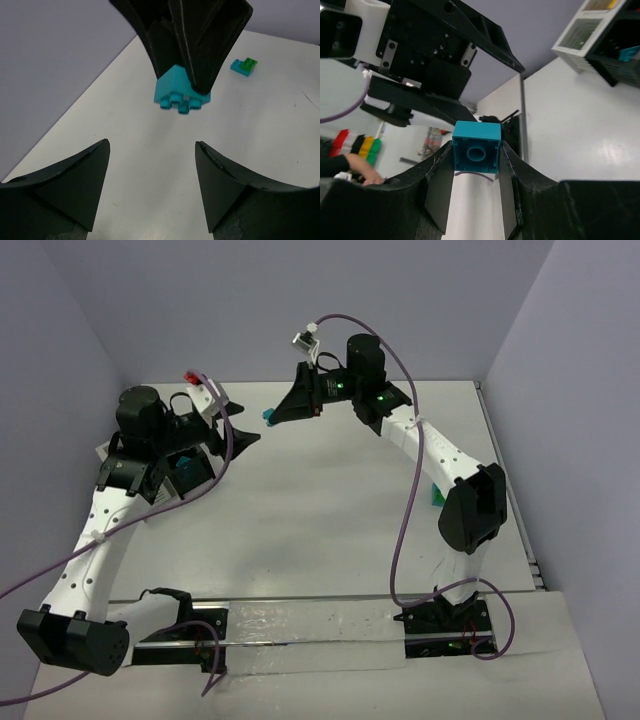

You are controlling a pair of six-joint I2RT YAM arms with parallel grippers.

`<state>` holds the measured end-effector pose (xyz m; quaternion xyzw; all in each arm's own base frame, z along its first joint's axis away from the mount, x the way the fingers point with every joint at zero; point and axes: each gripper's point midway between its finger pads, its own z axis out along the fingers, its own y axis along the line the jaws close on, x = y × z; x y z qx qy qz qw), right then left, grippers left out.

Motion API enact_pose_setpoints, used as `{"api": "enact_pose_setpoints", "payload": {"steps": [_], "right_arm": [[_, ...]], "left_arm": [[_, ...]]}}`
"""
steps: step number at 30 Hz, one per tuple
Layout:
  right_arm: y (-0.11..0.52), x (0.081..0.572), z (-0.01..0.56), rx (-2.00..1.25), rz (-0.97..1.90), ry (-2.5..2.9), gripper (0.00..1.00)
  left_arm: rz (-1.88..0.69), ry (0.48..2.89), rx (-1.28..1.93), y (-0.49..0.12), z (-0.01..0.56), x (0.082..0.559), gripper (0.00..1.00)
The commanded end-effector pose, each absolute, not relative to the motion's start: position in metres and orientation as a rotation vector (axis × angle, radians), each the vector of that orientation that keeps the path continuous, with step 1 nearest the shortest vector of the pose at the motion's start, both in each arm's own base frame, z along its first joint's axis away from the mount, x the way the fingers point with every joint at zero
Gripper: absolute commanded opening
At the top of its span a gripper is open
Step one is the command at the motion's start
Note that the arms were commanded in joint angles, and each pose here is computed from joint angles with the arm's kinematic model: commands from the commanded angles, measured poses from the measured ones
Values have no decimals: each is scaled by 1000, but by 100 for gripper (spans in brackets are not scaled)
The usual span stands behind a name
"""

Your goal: Sort the legos into containers by color

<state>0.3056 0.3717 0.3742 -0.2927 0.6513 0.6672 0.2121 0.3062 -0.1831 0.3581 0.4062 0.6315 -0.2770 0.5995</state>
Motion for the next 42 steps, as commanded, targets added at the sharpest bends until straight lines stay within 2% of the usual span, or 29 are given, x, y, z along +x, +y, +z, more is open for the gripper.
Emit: {"api": "enact_pose_setpoints", "payload": {"steps": [1, 16, 23, 33, 36, 37, 38, 40, 41, 42], "right_arm": [[377, 278, 402, -931, 1947, 1694, 0], [378, 278, 396, -919, 1965, 1722, 0], [380, 287, 387, -874, 1939, 1762, 0], [381, 294, 380, -845, 1919, 1790, 0], [380, 294, 379, -841, 1914, 1797, 1], [380, 295, 377, -841, 1910, 1801, 7], [379, 294, 376, -840, 1909, 1807, 15], [377, 296, 375, -834, 1900, 1812, 38], [372, 302, 373, -810, 1870, 1825, 63], [368, 308, 373, -793, 1857, 1828, 74]], "left_arm": [[-544, 1328, 982, -194, 381, 311, 78], [-514, 1191, 1043, -225, 400, 293, 77], [-495, 1185, 1013, -222, 410, 293, 71], [-487, 1191, 992, -221, 415, 293, 47], [-489, 1189, 991, -222, 417, 293, 32], [-492, 1188, 990, -222, 418, 293, 28], [-493, 1190, 990, -222, 418, 293, 18], [-490, 1205, 987, -221, 416, 293, 2], [-483, 1233, 984, -219, 411, 293, 0], [-483, 1240, 982, -218, 410, 293, 0]]}}
